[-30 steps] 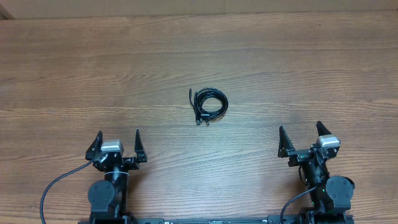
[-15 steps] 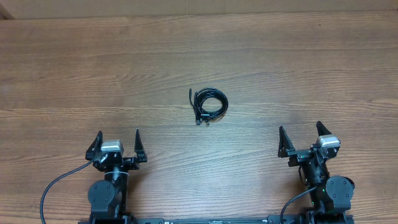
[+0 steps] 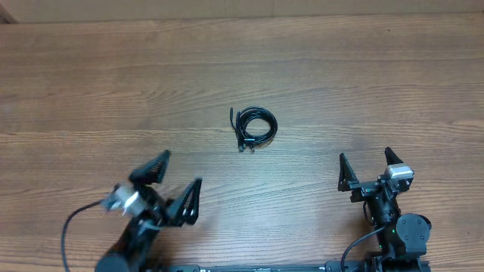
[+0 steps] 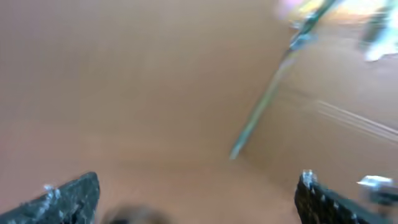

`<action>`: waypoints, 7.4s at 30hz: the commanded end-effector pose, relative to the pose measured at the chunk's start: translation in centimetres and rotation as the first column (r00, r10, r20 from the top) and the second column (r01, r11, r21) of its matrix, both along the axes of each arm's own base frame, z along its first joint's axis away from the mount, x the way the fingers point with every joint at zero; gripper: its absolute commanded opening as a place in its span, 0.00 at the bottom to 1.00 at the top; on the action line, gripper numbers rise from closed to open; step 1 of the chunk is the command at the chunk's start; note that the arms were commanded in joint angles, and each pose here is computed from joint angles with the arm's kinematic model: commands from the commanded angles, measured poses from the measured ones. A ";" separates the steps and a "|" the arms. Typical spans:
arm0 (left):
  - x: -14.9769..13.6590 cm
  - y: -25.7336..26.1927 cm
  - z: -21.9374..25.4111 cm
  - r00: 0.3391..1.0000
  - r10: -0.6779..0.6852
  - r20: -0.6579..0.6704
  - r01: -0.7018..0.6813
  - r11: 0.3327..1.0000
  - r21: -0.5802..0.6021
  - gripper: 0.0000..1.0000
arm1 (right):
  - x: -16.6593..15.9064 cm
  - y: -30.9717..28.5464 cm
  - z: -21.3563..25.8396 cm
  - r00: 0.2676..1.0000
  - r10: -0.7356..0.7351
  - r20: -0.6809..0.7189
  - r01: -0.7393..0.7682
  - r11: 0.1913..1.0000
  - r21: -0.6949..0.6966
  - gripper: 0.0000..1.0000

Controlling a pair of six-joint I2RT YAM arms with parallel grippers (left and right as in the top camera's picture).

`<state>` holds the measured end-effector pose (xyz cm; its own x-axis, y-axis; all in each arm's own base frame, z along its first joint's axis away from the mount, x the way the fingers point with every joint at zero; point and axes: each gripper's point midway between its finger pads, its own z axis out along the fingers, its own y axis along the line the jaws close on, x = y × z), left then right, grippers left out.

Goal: Untangle cables

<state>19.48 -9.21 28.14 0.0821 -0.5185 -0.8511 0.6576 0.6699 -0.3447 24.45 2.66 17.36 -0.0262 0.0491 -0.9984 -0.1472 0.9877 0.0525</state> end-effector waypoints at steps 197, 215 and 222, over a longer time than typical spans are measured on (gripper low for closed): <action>16.5 -5.7 -17.2 -0.017 0.706 -0.708 0.670 0.534 0.516 0.81 | 0.0 -0.2 -0.2 1.000 -0.010 0.004 0.010 1.000 -0.011 1.00; 15.9 -2.6 -24.7 -0.059 0.766 -0.641 0.648 0.518 0.559 0.59 | 0.0 -0.2 -0.2 1.000 -0.010 0.004 0.010 1.000 -0.011 1.00; 17.0 0.6 -26.9 -0.076 0.787 -0.612 0.588 0.532 0.610 0.61 | 0.0 -0.2 -0.2 1.000 -0.010 0.004 0.010 1.000 -0.011 1.00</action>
